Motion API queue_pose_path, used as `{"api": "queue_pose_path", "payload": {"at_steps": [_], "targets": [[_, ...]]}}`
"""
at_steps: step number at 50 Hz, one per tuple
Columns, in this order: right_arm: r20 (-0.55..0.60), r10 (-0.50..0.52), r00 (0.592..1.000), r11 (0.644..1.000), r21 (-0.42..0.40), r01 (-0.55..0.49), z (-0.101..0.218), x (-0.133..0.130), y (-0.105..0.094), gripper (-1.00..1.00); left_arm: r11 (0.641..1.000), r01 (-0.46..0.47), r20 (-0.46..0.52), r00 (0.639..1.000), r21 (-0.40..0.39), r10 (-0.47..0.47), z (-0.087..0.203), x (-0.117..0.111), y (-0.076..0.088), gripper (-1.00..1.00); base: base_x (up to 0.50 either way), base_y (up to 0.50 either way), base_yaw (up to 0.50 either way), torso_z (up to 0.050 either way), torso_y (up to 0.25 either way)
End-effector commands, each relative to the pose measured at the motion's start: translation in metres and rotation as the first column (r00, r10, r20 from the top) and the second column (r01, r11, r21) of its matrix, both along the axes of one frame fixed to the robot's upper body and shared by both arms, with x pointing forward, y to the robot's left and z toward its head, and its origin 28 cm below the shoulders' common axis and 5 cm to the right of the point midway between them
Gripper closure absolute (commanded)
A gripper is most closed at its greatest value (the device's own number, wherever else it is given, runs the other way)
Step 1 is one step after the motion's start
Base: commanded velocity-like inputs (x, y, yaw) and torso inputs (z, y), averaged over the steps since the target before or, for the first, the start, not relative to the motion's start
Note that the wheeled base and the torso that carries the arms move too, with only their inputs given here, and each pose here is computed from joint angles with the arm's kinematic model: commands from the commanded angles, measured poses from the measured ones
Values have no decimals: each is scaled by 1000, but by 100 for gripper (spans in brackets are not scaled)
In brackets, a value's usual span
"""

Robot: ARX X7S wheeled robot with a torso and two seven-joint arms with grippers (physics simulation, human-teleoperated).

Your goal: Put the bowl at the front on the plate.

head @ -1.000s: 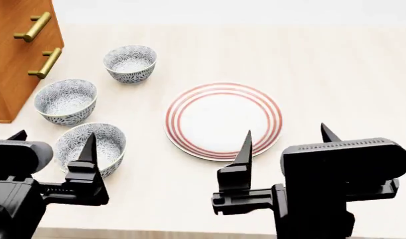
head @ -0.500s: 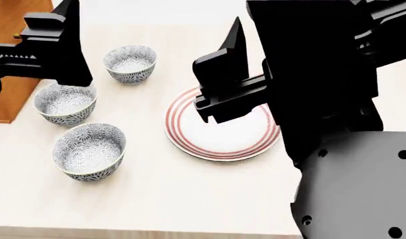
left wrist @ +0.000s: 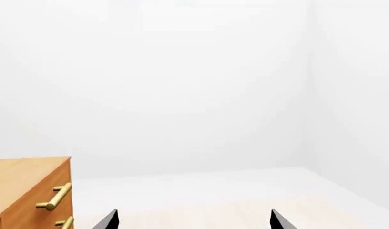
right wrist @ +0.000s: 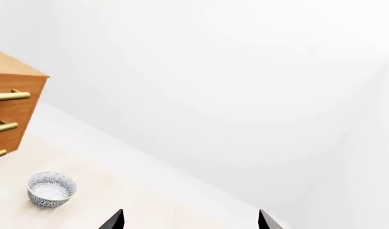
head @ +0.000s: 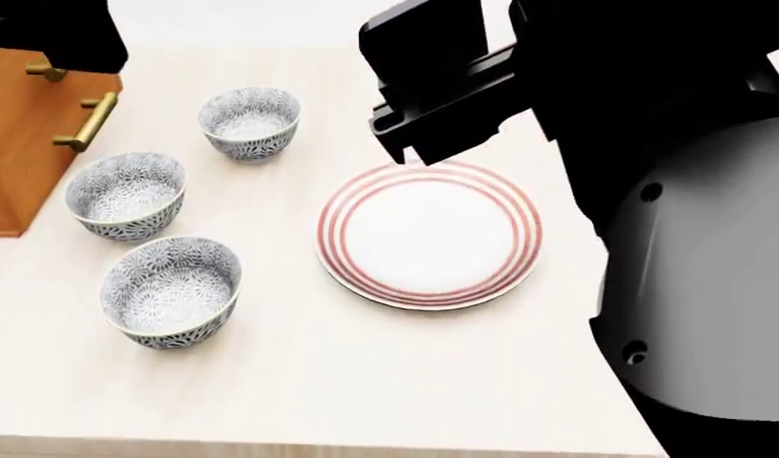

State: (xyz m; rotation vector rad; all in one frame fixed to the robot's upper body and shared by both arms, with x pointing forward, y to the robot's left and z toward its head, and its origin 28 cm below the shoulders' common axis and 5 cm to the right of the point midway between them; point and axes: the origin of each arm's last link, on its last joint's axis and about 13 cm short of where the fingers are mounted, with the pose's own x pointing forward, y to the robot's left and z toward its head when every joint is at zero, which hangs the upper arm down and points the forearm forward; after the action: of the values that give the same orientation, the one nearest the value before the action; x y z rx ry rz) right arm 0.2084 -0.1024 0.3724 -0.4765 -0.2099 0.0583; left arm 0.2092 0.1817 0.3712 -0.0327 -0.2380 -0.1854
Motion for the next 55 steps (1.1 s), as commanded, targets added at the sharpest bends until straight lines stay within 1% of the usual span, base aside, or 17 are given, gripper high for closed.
{"api": "queue_pose_path", "payload": {"at_steps": [1,13,26,27,28,35,49,55], "targets": [[-9,3,1000,1000,-13,-3,3,-1,-1,-100,1000,1,6,1000,8,-2,1,-1,1,-100,215,0,0,0,0],[-15,-2,1000,1000,-10,2,2,-1,-2,-100,1000,1,8,1000,19,-1,-2,0,1,-100,289,0,0,0,0],[-9,-6,1000,1000,-11,5,2,-1,-2,-100,1000,0,8,1000,13,0,-2,-1,2,-100,305,0,0,0,0],[-6,-17,1000,1000,-17,17,3,-1,-2,-100,1000,0,9,1000,12,0,-2,-1,2,-100,4,0,0,0,0],[5,1,1000,1000,-8,-1,3,-2,-2,-100,1000,-1,9,1000,13,1,-2,-1,2,-100,0,0,0,0,0],[-5,-1,1000,1000,-14,1,2,-2,-2,-100,1000,0,9,1000,14,0,-3,-1,2,-100,25,0,0,0,0],[-7,0,1000,1000,-18,0,2,-2,-2,-100,1000,1,3,1000,25,-1,-4,-1,2,-100,353,0,0,0,0],[1,-4,1000,1000,-17,4,1,-2,-2,-100,1000,-1,-6,1000,18,1,-4,0,3,-100,317,0,0,0,0]]}}
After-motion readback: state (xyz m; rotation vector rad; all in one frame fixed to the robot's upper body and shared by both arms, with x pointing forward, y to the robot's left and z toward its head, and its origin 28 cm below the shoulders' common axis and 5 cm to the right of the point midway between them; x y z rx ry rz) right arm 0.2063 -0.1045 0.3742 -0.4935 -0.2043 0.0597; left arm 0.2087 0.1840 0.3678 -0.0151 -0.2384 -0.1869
